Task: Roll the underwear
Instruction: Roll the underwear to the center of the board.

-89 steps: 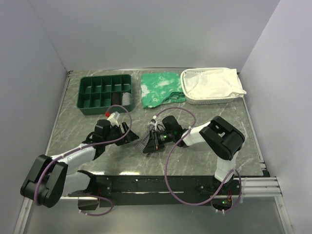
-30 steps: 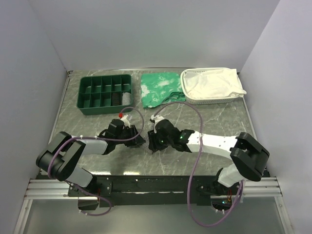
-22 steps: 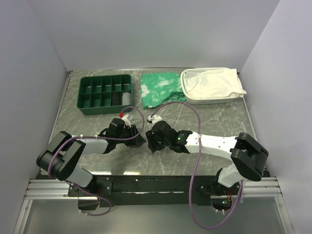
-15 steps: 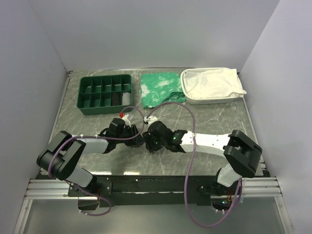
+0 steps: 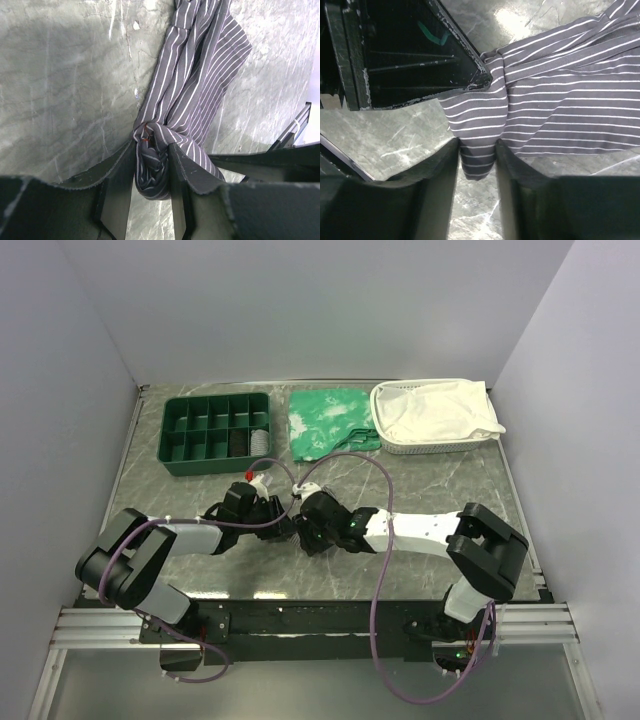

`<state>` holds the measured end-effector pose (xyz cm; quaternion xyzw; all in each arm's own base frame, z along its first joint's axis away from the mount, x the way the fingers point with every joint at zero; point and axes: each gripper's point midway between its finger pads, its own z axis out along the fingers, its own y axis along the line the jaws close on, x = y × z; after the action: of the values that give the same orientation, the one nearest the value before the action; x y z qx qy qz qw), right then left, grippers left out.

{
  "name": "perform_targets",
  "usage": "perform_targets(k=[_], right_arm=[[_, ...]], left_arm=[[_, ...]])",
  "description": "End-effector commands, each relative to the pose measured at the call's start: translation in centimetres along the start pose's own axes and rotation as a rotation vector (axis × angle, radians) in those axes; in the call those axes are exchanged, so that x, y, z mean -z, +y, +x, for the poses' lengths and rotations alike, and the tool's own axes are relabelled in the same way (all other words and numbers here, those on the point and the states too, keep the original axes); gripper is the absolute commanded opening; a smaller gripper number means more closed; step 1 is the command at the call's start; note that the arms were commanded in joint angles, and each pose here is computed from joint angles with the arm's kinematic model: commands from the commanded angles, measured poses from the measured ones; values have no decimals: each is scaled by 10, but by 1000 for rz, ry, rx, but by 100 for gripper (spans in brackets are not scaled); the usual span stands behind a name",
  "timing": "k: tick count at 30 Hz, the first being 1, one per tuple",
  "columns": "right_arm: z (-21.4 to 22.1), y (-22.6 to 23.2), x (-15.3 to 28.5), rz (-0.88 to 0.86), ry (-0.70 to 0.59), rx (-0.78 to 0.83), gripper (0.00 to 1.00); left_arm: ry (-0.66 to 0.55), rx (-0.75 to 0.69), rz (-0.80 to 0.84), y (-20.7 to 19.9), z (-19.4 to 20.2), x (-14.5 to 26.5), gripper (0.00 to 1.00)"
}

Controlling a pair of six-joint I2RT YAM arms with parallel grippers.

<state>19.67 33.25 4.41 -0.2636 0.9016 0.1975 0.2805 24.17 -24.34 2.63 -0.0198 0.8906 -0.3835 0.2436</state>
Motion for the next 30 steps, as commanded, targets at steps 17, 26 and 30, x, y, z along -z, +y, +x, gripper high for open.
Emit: perform_targets(k=[17,26,30], right_arm=[[-1,14,8,-266,-74,-248,8],[11,-1,7,-332,-33,-354,7],[13,-7,5,-337,-30,-399,6]], left_arm=[[-64,-18,-112,7,-12,18,50],[-172,-32,-107,-5,-32,37,65],[-189,-52,-61,-11,-30,43,69]])
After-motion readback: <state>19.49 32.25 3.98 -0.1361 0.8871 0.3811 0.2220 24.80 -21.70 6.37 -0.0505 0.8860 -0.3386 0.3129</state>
